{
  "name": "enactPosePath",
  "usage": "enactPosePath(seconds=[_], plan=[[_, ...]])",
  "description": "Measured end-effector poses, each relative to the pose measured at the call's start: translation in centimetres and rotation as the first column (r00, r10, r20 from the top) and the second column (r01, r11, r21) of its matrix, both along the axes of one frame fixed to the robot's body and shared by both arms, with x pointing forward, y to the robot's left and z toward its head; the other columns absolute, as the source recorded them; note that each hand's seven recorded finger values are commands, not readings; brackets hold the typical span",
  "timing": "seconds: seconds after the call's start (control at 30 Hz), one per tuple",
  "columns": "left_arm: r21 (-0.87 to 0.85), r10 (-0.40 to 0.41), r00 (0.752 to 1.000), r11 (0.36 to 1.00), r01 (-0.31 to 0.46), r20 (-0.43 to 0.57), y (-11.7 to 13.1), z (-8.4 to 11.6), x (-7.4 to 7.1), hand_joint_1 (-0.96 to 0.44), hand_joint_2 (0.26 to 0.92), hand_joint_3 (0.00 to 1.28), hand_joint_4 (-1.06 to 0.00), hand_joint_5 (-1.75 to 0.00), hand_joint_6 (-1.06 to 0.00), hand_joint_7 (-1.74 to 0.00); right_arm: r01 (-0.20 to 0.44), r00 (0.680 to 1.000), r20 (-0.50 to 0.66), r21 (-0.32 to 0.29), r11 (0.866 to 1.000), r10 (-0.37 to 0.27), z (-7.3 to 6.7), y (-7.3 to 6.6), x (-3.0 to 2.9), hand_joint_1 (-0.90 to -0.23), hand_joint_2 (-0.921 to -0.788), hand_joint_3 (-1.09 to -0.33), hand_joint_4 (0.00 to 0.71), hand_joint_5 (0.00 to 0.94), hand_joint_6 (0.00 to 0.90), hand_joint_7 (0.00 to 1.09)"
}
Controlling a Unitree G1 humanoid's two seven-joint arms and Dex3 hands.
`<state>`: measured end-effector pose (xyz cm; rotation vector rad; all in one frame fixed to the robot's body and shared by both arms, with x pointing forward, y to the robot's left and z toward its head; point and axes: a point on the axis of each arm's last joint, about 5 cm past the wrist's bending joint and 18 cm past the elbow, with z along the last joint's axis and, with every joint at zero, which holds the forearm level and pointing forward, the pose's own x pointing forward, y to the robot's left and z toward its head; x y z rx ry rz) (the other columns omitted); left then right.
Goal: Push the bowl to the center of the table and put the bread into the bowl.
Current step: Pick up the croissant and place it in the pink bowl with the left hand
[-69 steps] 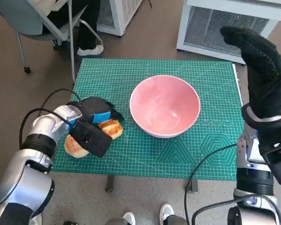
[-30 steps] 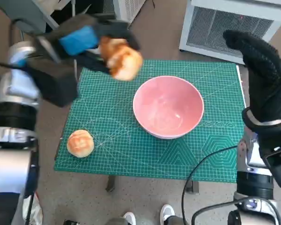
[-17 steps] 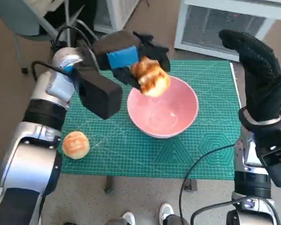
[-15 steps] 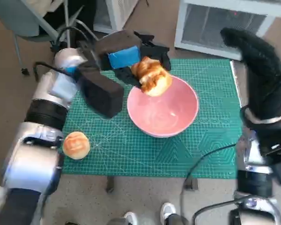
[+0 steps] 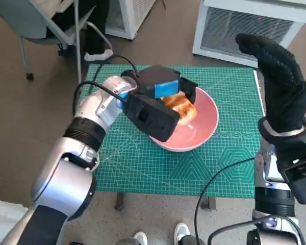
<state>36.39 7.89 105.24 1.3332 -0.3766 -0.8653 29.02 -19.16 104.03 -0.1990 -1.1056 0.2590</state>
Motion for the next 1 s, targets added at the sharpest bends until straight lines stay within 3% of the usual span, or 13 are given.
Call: enactPosePath(seconds=[0.03,0.1,0.13,0.23,0.37,0.7,1.0], plan=[[-0.001,0.003,1.000,1.000,-0.003,-0.006,-0.1,-0.1,0.0,-0.05,0.916,0.19,-0.38,-0.87,-0.38,-1.00,0.000,1.000,-0.001,0.000,1.000,0.000,0.0,0.0,-0.01,-0.620,-0.921,-0.742,0.301,0.001,0.004,0.65],[0.002,0.008,1.000,1.000,-0.008,-0.023,-0.3,-0.5,-0.1,-0.09,0.918,0.16,-0.36,-0.50,-0.34,-0.72,-0.001,1.000,0.000,-0.001,1.000,0.001,0.0,0.0,-0.02,-0.620,-0.921,-0.742,0.301,0.001,0.004,0.65],[0.006,0.011,0.999,1.000,-0.011,-0.033,-0.3,-0.7,-0.1,-0.14,0.913,0.12,-0.29,-0.32,-0.29,-0.56,-0.001,1.000,0.000,-0.002,1.000,0.001,0.1,0.0,-0.03,-0.620,-0.921,-0.742,0.301,0.001,0.003,0.65],[0.033,0.027,0.997,0.999,-0.024,-0.077,-0.2,-1.2,-0.1,-0.24,0.918,0.09,-0.13,-0.10,-0.18,-0.34,-0.001,1.000,0.000,-0.003,1.000,0.001,0.1,0.0,-0.06,-0.621,-0.921,-0.742,0.300,0.001,0.003,0.65],[0.075,0.046,0.990,0.997,-0.036,-0.137,0.0,-1.6,0.0,-0.37,0.920,0.08,-0.03,-0.02,-0.11,-0.24,-0.001,1.000,0.006,-0.004,1.000,0.001,0.2,0.0,-0.14,-0.622,-0.921,-0.742,0.299,0.000,0.002,0.65],[0.044,0.003,0.993,0.999,0.002,-0.117,1.4,-1.0,0.0,-0.60,0.921,0.14,0.00,0.00,-0.07,-0.21,-0.001,1.000,0.007,-0.007,1.000,0.001,0.2,0.0,-0.16,-0.622,-0.921,-0.741,0.297,0.000,-0.001,0.65],[-0.051,-0.065,0.998,0.997,0.065,0.000,4.8,0.9,-0.3,-0.62,0.921,0.16,-0.12,-0.06,-0.16,-0.27,-0.003,1.000,0.004,-0.006,1.000,0.003,0.2,0.1,-0.14,-0.619,-0.921,-0.741,0.298,0.001,0.000,0.65]])
